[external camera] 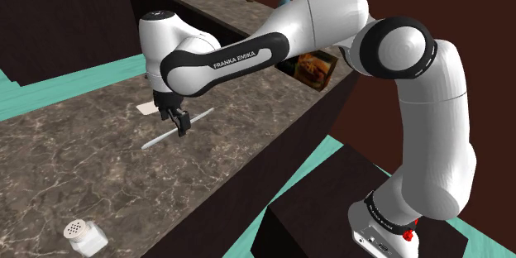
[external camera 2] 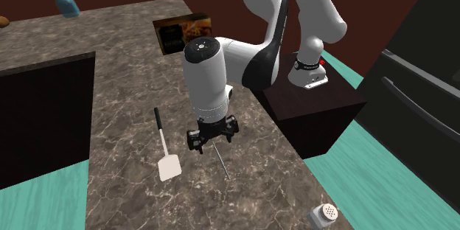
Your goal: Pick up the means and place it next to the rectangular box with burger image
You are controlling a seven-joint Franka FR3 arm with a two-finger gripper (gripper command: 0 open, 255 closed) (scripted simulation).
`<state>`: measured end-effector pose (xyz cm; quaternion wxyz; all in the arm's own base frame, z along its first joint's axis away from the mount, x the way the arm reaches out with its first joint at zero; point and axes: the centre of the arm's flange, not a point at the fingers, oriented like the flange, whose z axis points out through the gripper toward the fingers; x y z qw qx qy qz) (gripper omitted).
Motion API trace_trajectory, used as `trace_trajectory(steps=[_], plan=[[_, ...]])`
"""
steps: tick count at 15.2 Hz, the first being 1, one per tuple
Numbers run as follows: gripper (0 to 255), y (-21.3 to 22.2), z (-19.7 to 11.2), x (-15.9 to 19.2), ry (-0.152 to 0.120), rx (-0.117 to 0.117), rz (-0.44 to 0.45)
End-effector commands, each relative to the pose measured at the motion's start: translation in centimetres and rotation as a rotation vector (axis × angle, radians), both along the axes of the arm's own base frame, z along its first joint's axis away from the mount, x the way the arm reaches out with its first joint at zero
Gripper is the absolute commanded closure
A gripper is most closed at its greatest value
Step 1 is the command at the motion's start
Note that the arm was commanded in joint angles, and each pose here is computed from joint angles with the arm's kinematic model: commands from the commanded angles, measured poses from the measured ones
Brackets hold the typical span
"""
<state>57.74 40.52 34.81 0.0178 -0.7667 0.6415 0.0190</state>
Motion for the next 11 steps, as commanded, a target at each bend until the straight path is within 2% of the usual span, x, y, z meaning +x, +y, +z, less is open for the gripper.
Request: trace_trajectory(steps=[1,2,11], plan=[[0,0.00,0.00,0.00,0.000,0.000,0.000],[255,0.00,0.00,0.00,0.000,0.000,0.000],[255,0.00,0.00,0.00,0.000,0.000,0.000]])
